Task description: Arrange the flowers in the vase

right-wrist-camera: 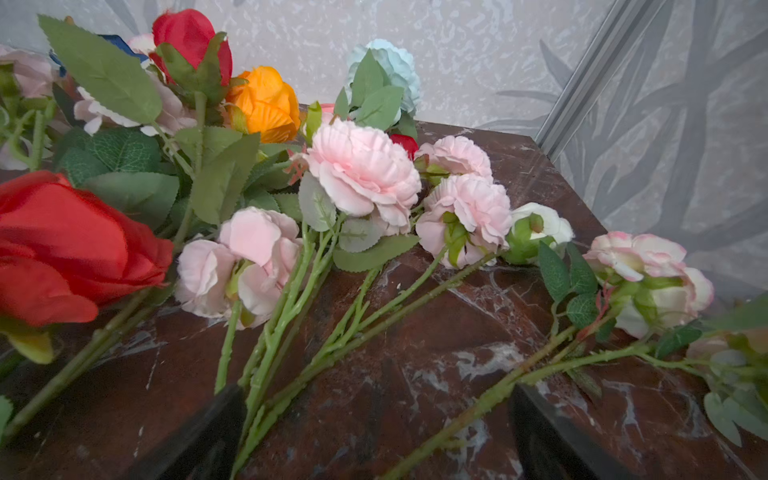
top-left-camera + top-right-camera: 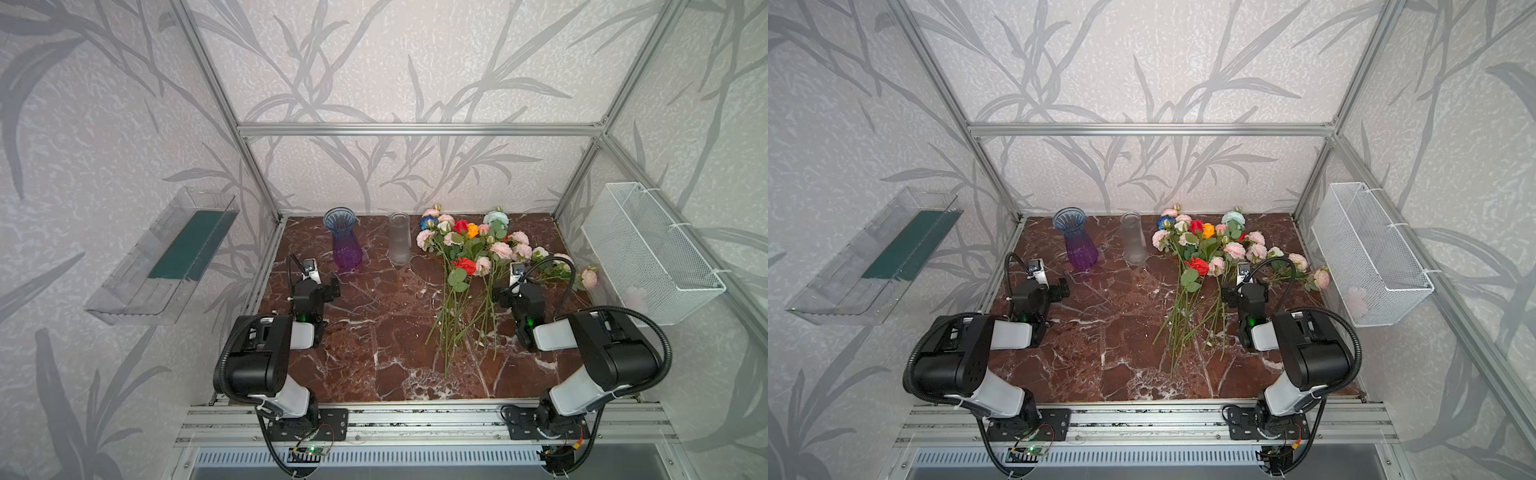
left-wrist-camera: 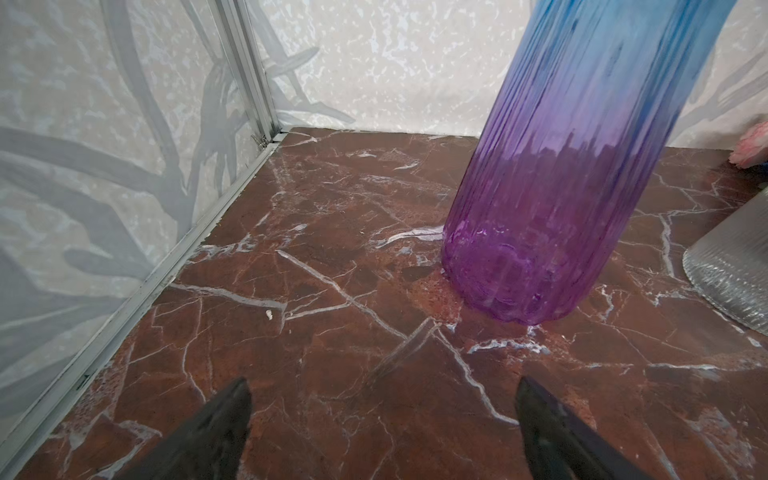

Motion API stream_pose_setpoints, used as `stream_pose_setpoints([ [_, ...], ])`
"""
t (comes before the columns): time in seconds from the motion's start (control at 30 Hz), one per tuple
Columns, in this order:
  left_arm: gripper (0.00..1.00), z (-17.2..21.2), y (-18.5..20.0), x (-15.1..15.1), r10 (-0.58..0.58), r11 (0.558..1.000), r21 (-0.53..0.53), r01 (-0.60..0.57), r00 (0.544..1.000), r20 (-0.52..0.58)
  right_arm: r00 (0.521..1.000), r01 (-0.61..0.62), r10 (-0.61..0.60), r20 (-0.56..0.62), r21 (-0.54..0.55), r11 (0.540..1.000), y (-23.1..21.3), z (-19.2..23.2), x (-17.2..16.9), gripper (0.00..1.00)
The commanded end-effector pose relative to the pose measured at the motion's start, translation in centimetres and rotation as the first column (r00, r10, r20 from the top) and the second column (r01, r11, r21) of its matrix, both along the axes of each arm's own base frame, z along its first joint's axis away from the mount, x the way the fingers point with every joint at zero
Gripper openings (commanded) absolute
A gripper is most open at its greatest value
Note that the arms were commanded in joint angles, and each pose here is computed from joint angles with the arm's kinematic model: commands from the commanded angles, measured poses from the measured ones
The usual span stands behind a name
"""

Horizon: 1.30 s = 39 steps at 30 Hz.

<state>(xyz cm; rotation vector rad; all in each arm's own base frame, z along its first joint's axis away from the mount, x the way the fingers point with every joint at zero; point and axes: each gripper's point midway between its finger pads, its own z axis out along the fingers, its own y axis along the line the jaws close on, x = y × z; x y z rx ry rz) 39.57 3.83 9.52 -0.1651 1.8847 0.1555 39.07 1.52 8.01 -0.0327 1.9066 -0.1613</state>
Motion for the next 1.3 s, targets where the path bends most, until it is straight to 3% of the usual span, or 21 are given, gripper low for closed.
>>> stream_pose_setpoints([
  [0.0,0.99,-0.05,0.13,0.02,0.0,1.0,-0.004,0.0,1.0,0.001,0.999,0.003,-0.004,0.047,0.011,1.0,-0.02,1.57,0.5,0.99],
  [1.17,0.99,-0.06,-0.02,0.04,-0.009,1.0,-0.001,0.009,1.0,0.0,0.999,0.003,-0.003,0.047,0.011,1.0,0.06,1.57,0.5,0.99],
  [1.27,0.99,0.7,0.06,-0.15,0.003,1.0,0.003,-0.003,1.0,0.02,0.996,0.069,-0.068,0.055,-0.026,0.997,-0.39,1.95,0.31,0.99],
])
